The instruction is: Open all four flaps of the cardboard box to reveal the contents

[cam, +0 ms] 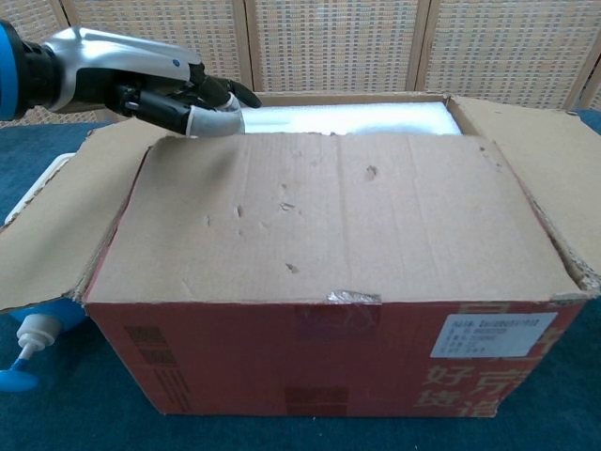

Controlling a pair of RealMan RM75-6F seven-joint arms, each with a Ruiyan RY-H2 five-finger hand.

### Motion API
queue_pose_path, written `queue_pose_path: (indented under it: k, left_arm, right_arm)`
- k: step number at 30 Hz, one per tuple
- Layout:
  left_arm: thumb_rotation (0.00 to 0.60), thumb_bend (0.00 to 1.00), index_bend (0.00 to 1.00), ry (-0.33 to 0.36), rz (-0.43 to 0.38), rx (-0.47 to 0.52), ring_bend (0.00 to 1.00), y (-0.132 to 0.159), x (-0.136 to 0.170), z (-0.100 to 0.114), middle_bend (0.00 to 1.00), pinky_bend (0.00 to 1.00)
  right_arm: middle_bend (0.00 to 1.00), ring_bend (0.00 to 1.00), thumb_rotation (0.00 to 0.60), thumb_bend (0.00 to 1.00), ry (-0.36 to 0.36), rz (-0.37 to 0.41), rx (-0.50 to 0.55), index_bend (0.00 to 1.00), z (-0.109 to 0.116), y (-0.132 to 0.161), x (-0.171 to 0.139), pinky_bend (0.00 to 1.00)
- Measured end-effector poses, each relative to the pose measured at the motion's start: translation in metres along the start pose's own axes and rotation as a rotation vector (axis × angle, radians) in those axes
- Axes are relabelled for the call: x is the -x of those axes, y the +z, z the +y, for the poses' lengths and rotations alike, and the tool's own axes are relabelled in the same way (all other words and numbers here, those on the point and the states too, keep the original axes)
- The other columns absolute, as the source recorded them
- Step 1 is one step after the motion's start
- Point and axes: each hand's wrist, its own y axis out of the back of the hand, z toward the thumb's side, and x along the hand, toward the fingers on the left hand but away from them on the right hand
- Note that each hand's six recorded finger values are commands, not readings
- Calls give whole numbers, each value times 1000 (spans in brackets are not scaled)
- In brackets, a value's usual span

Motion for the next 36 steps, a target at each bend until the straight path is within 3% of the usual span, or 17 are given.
queue_pose_path:
  k: [19,24,36]
  left_arm:
    - [195,422,437,-61,-99,382,0,15,33,25,0,0]
    - [146,395,437,-88,-133,492,0,23,41,28,0,0]
    - [99,380,431,-184,-238,633,0,45,62,24,0,0]
  right_arm:
    - [0,0,600,878,7,11,-16,2,-1,11,5,0]
    - [0,0,600,878,7,13,-21,2,-1,13,6,0]
    - [0,0,600,878,10,15,-28,2,-2,17,5,0]
